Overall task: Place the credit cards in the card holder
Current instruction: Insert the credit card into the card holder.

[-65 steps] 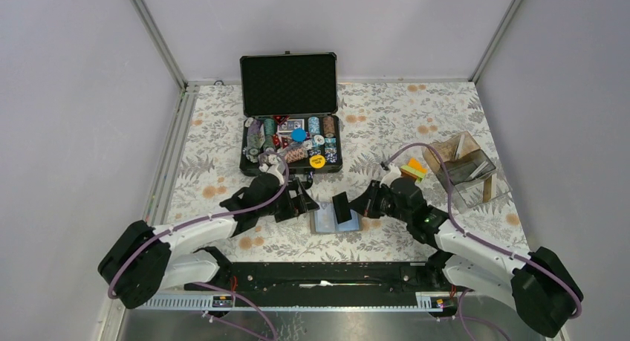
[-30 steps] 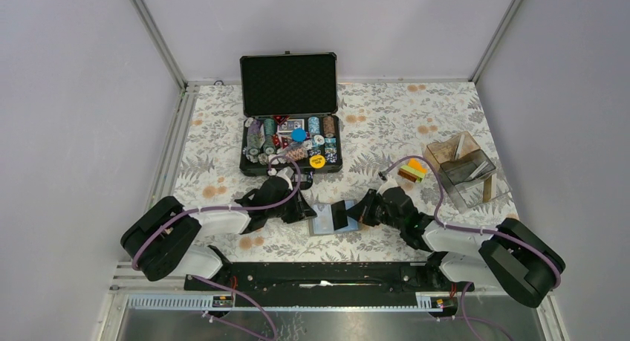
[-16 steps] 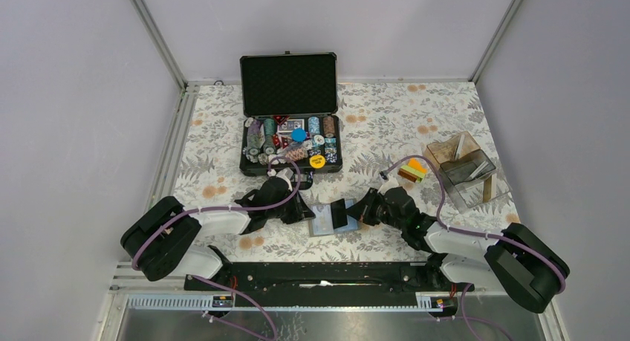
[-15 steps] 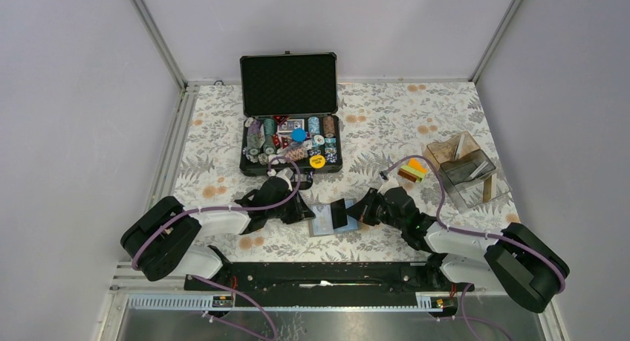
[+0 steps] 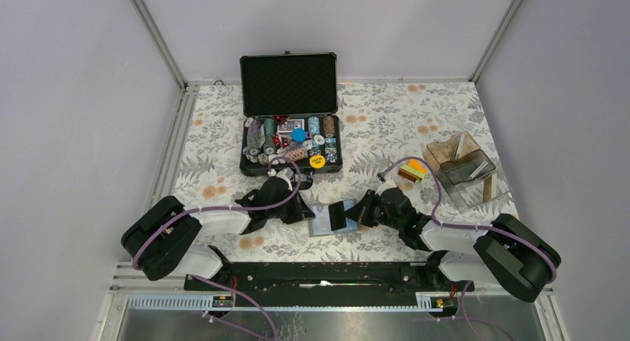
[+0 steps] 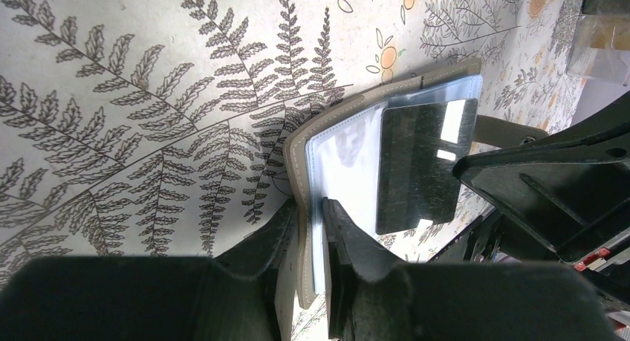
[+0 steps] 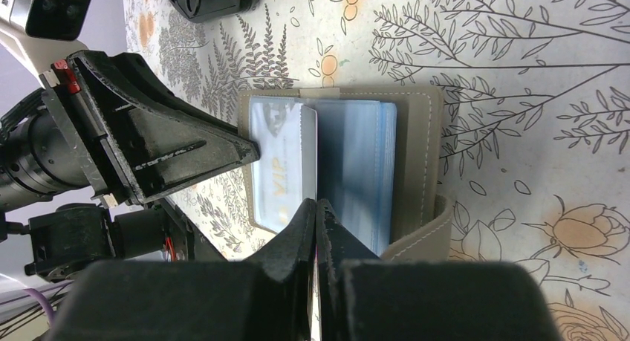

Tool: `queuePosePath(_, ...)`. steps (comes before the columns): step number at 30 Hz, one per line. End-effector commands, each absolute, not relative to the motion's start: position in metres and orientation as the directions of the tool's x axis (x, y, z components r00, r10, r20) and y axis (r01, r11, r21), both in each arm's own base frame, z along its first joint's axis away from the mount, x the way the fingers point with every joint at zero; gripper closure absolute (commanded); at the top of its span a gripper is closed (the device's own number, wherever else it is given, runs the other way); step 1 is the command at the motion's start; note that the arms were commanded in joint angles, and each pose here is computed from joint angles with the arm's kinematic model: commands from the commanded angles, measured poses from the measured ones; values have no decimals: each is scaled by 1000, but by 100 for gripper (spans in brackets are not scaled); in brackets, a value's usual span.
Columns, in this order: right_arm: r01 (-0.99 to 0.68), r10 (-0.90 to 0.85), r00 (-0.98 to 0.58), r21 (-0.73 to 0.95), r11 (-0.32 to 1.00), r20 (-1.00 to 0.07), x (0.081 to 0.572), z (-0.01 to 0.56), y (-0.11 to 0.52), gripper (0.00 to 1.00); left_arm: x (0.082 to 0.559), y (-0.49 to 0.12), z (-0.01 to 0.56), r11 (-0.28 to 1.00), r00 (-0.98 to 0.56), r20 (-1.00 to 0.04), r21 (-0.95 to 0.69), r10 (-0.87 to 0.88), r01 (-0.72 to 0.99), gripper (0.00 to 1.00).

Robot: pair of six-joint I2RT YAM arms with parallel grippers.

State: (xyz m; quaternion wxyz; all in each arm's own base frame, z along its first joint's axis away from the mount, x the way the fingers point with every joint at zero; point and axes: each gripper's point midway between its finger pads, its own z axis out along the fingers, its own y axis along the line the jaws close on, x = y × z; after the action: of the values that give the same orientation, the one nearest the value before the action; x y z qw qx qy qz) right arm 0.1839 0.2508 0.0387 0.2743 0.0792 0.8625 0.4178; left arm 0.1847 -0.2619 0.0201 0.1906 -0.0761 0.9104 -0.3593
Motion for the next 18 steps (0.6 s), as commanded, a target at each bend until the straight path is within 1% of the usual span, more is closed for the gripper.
queuePosePath(1,-120,358,-827,758,641,-434,186,44,254,100,186,-261,15,748,-914,-311,-663,-262,11,81)
queuePosePath(10,-82,340,-849,737,670,-404,178,26,252,100,186,-262,17,744,-914,-310,-668,-261,13,82)
queuePosePath(18,-87,325,-853,726,682,-408,177,21,261,100,185,-261,17,743,-914,-311,-669,-259,17,81)
